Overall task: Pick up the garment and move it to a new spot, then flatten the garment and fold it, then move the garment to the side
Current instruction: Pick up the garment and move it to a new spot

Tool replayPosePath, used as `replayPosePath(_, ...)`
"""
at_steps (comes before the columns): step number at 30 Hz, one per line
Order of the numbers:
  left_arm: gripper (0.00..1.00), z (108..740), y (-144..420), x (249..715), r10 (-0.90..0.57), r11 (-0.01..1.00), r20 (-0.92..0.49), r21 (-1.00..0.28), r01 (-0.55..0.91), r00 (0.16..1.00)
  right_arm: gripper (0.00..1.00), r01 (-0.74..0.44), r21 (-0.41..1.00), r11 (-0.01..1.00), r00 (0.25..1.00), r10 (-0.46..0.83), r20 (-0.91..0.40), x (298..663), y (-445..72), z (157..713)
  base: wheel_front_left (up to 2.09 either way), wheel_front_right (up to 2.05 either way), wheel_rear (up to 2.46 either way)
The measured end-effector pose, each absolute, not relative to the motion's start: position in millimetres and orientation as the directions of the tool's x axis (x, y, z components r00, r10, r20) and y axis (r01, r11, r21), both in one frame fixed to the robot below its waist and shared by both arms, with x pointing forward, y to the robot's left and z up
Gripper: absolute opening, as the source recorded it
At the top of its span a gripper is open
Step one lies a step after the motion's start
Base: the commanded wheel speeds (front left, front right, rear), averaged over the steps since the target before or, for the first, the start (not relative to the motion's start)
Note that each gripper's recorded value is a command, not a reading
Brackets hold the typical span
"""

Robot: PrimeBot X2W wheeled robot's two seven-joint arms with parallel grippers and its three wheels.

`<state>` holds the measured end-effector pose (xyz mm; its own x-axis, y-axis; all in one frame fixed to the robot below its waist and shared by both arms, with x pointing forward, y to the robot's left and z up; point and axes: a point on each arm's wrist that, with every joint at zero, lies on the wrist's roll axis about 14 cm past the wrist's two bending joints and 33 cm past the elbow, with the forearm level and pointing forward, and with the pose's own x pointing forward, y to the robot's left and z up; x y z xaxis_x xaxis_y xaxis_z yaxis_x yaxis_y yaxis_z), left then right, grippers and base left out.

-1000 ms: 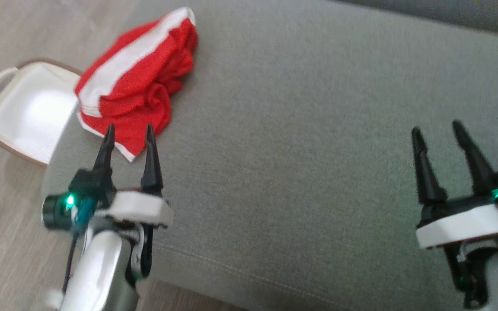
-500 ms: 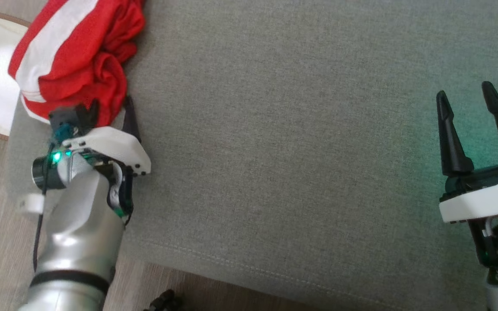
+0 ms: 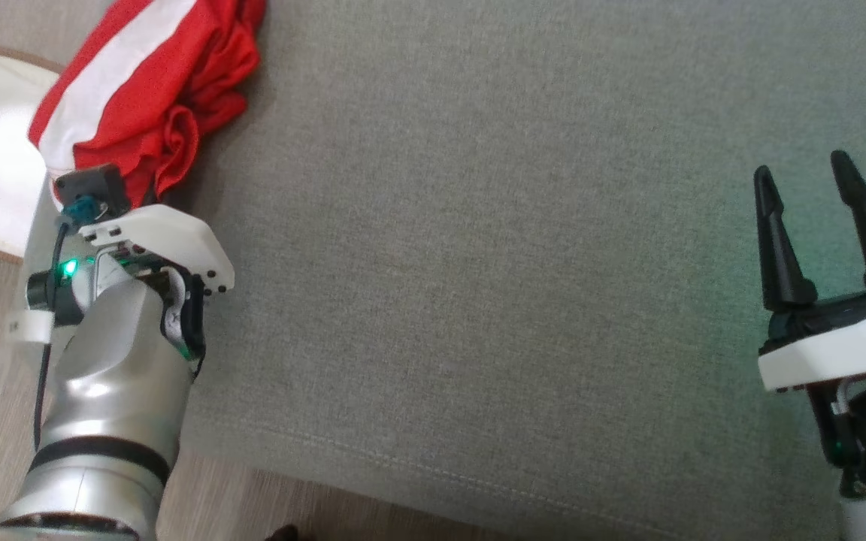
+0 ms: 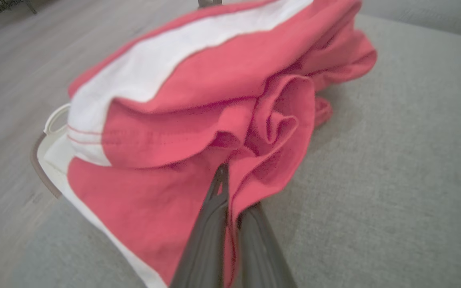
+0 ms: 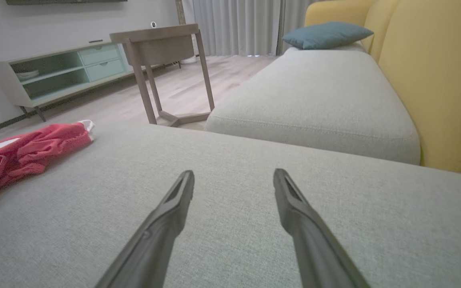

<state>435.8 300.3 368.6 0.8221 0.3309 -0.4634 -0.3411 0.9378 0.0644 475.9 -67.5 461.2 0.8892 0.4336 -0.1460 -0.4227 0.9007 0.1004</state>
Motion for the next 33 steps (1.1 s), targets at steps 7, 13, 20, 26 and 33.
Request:
replayPosePath(7, 0.0, 432.7, 300.8, 445.1, 0.325, 0.946, -0.253, 0.094, -0.311, 0.911, 1.0, -0.412, 0.108, 0.905, 0.901, 0.422, -0.098, 460.5, -66.1, 484.0, 0.0, 0.0, 0.0)
replayPosePath(13, 0.0, 495.4, 285.1, 426.2, 0.292, 0.953, -0.028, 0.096, -0.288, 0.956, 1.0, -0.393, 0.11, 0.913, 0.915, 0.401, -0.051, 437.8, -69.4, 506.3, 0.0, 0.0, 0.0)
replayPosePath(20, 0.0, 538.7, 243.7, 404.7, 0.193, 0.975, 0.136, 0.08, -0.205, 0.972, 1.0, -0.341, 0.106, 0.934, 0.938, 0.345, -0.017, 417.3, -87.4, 524.0, 0.0, 0.0, 0.0)
replayPosePath(26, 0.0, 555.8, 150.5, 408.8, -0.067, 0.997, 0.163, 0.051, 0.06, 0.984, 1.0, -0.242, 0.106, 0.965, 0.97, 0.243, 0.005, 401.6, -122.6, 532.2, 0.0, 0.0, 0.0)
replayPosePath(33, 0.0, 553.7, 37.3, 416.4, -0.379, 0.923, 0.148, -0.01, 0.384, 0.914, 1.0, -0.114, 0.122, 0.986, 0.993, 0.115, -0.002, 383.5, -164.6, 528.8, 0.0, 0.0, 0.0)
